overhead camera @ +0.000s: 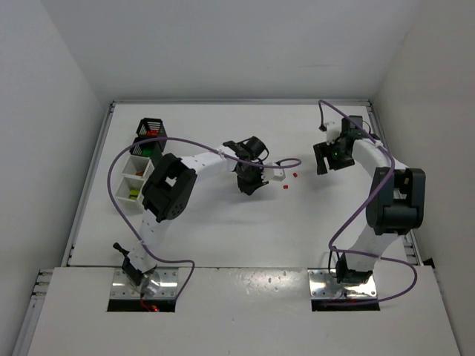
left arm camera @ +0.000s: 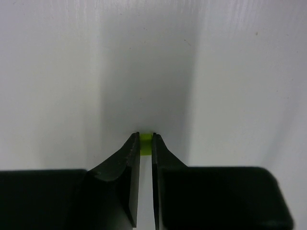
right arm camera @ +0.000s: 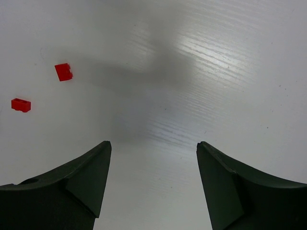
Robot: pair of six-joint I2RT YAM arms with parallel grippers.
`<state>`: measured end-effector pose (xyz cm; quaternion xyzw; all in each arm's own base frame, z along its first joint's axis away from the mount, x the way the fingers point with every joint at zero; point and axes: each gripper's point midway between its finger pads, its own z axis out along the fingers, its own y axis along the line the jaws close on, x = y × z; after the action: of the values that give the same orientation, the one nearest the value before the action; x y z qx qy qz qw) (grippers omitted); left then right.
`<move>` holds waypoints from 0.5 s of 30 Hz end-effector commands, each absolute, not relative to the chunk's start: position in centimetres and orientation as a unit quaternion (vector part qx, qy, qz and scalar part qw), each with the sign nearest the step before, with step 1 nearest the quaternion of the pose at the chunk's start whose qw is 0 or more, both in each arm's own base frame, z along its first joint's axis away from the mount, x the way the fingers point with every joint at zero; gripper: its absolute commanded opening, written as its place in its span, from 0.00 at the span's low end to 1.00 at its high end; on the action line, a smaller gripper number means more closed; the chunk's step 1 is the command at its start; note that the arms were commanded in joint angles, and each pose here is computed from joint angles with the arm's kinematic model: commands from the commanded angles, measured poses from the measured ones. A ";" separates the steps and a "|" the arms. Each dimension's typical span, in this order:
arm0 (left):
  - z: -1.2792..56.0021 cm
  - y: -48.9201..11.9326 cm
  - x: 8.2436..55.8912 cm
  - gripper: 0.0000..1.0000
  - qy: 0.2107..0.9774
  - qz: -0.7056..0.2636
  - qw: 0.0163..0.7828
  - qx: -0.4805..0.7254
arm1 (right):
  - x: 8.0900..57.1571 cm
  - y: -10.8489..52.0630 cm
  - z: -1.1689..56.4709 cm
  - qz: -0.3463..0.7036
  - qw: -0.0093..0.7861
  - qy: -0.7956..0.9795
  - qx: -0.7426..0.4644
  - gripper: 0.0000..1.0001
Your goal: Sort the legos into containers by color
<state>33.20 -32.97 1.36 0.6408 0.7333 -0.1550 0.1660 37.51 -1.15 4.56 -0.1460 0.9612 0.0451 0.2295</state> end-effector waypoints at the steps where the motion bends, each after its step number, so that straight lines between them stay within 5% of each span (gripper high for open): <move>1: 1.5 -33.9 32.8 0.09 0.722 -0.165 0.169 0.651 | 38.9 -1.1 5.5 0.046 0.253 0.955 -0.147 0.72; 4: 2.7 -33.6 32.8 0.00 0.721 -0.159 0.179 0.651 | 39.2 -0.9 5.5 0.051 0.254 0.955 -0.148 0.72; 15: 15.8 -28.3 36.6 0.00 0.780 -0.179 0.310 0.513 | 40.7 1.3 6.2 0.084 0.269 0.944 -0.170 0.72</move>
<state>35.22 -29.97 8.26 0.5678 0.7734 -0.1663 0.2274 38.42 0.31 4.62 -0.1589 0.9561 0.0727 0.2354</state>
